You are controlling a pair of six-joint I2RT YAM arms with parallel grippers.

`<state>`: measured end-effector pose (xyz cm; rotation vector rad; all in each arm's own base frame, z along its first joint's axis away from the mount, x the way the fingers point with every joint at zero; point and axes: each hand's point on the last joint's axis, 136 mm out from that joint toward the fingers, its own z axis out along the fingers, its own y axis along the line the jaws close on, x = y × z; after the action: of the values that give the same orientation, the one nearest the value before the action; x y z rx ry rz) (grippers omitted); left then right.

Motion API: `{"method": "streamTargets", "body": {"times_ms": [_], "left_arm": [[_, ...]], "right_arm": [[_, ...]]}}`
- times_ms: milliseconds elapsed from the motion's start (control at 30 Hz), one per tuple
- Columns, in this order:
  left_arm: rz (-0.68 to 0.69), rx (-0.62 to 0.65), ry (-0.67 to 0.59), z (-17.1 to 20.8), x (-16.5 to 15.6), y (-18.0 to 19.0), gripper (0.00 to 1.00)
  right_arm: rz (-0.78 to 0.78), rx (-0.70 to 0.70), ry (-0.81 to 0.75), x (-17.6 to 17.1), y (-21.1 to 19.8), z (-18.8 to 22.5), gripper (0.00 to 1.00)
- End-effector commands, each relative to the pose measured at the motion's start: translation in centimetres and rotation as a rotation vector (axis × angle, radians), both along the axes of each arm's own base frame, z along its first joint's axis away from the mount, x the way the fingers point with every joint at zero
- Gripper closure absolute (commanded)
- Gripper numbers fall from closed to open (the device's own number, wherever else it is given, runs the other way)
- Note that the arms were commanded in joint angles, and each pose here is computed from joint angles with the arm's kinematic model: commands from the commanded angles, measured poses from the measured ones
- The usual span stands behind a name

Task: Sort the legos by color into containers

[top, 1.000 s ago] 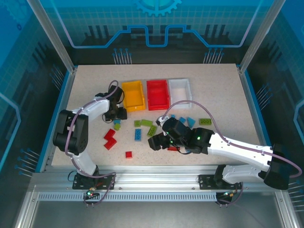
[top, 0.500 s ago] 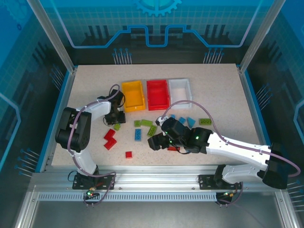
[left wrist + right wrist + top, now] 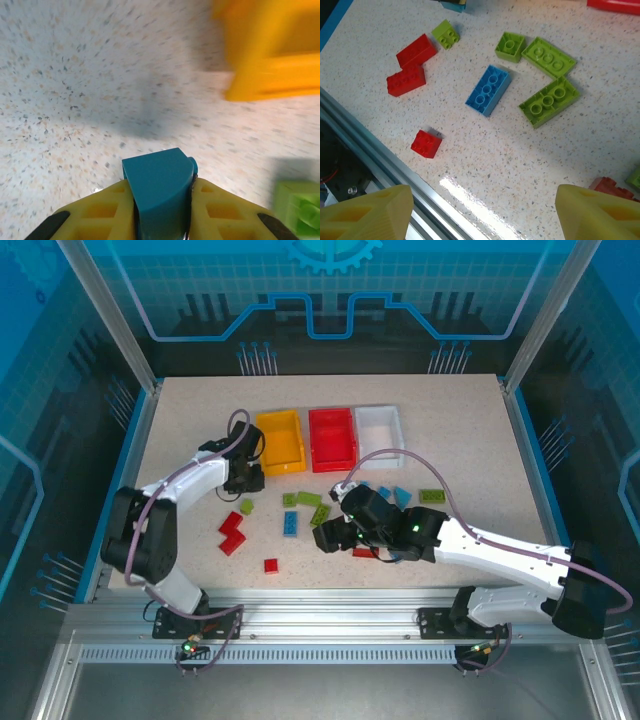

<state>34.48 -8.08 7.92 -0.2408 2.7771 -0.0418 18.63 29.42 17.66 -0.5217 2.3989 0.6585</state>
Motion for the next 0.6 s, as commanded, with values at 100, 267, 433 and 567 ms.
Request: {"method": "streamTargets", "body": {"times_ms": [100,267,433,567], "left_arm": [[-0.046,-0.092,-0.16,7.7,2.6,-4.6,0.77],[-0.047,-0.069,-0.175,7.7,6.8,-5.7,0.77],[-0.016,-0.055,-0.163,6.2,11.2,-5.6,0.77],[0.014,-0.044,-0.1,3.7,12.9,-4.8,0.76]], "right_arm": [[-0.166,0.14,-0.254,4.5,-1.8,6.0,0.23],[-0.243,0.179,-0.33,7.3,-2.8,7.8,0.23],[-0.266,0.158,-0.317,7.9,-3.7,7.8,0.23],[-0.292,0.069,-0.231,7.3,-5.0,4.9,0.24]]}}
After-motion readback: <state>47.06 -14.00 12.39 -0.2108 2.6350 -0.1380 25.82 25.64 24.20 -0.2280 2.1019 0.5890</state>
